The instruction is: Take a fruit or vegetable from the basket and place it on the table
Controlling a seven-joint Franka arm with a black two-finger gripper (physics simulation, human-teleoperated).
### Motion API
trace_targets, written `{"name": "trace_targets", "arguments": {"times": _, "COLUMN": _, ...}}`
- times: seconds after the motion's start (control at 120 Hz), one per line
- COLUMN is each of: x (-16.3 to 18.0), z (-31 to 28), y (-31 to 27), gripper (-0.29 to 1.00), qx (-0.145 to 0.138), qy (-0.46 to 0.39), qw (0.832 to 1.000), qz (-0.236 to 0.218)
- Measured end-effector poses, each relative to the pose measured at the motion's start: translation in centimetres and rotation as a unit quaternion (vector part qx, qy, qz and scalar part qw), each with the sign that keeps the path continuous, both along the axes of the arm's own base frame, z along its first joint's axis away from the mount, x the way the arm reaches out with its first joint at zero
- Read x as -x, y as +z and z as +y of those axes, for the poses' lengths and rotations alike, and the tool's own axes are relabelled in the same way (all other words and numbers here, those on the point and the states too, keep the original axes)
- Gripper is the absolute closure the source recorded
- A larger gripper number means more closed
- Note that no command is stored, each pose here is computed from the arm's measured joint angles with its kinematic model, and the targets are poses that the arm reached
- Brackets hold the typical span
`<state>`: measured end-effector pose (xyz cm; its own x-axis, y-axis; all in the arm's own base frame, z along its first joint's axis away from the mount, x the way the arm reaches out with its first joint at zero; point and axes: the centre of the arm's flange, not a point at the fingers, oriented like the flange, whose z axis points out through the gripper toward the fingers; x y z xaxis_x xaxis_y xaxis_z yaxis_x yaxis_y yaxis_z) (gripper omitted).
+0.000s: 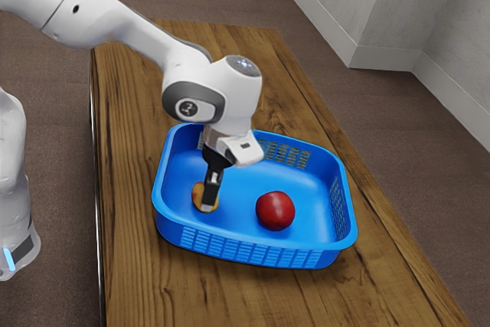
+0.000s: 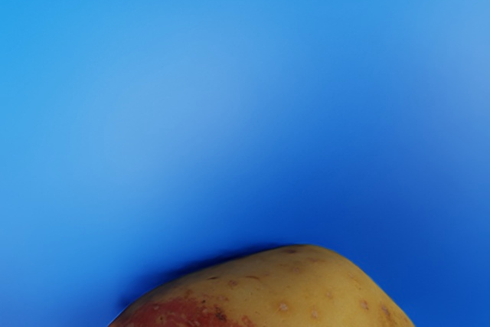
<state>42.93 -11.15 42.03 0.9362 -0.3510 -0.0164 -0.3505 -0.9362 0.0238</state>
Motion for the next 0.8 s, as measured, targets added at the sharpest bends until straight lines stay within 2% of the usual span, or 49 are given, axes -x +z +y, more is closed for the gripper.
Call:
{"name": "trace_targets", "arguments": {"times": 0.425, "x": 0.2, "z": 0.5, "y": -1.6, "gripper": 0.11, "qx": 0.012, "qy": 0.010, "qw": 1.000, "qz": 0.004}}
{"name": "trace_targets", "arguments": {"times": 0.692, "x": 0.1, "z": 0.8, "y": -1.8, "gripper": 0.05, "qx": 0.015, "qy": 0.015, "qw": 1.000, "qz": 0.004}}
{"name": "trace_targets", "arguments": {"times": 0.8, "x": 0.1, "z": 0.8, "y": -1.7, "gripper": 0.09, "qx": 0.015, "qy": 0.016, "qw": 1.000, "qz": 0.005}}
